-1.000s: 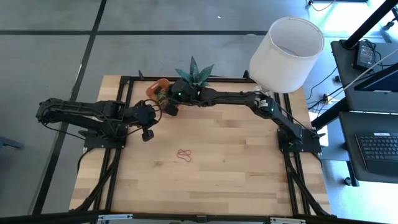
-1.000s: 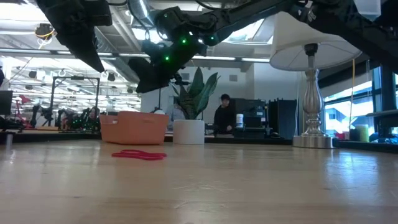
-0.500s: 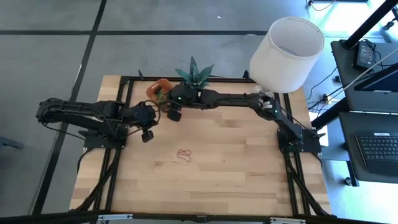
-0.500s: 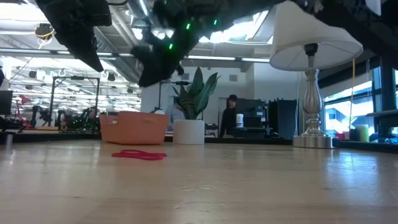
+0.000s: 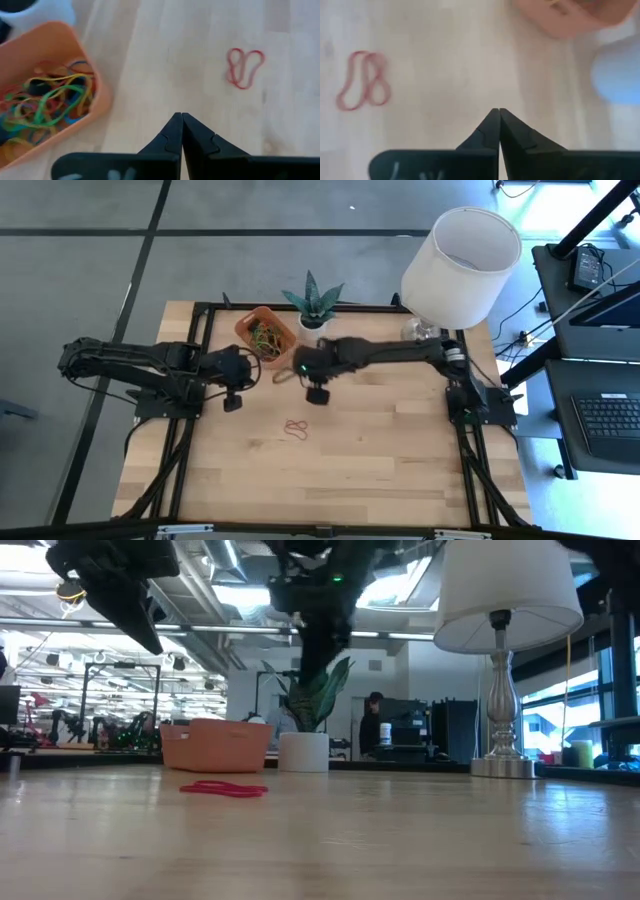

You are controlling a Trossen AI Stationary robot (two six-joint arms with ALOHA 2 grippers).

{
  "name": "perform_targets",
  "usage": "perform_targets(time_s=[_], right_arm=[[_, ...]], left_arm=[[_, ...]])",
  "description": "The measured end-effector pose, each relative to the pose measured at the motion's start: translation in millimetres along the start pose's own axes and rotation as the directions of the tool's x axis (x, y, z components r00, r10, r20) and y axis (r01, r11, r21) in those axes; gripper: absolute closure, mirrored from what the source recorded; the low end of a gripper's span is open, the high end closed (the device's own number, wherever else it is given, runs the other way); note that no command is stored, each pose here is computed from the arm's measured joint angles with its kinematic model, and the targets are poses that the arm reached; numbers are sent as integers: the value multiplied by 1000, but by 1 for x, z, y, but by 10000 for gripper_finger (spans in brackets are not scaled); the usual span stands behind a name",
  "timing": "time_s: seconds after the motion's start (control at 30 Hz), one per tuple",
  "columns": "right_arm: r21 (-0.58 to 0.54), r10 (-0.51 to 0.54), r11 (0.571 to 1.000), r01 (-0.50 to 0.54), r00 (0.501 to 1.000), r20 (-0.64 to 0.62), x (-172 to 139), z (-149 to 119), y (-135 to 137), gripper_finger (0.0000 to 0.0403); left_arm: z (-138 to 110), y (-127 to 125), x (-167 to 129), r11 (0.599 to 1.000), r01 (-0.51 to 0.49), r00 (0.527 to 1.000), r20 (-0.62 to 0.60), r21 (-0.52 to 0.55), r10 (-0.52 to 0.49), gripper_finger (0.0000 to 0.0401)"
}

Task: Pick and place rubber bands into bin
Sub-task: Put the red rubber band into the orange bin

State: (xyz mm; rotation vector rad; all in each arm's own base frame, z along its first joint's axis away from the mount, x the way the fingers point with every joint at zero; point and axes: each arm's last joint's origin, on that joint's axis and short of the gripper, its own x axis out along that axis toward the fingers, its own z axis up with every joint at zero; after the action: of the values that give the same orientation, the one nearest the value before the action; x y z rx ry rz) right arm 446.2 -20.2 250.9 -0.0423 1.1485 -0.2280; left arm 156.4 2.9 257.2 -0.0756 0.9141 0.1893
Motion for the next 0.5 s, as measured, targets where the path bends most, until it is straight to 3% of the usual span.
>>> perform_targets(time_s=[0.23, 0.5], right_arm=[[98, 61, 992, -77, 986, 157, -22, -72, 25, 397], [119, 117, 978, -170, 925, 362, -61, -160, 21, 398]], left_arm=[[2, -17, 19, 996, 57, 994, -95, 68, -50, 400], [22, -38, 52, 993, 76, 988, -144, 88, -63, 400]])
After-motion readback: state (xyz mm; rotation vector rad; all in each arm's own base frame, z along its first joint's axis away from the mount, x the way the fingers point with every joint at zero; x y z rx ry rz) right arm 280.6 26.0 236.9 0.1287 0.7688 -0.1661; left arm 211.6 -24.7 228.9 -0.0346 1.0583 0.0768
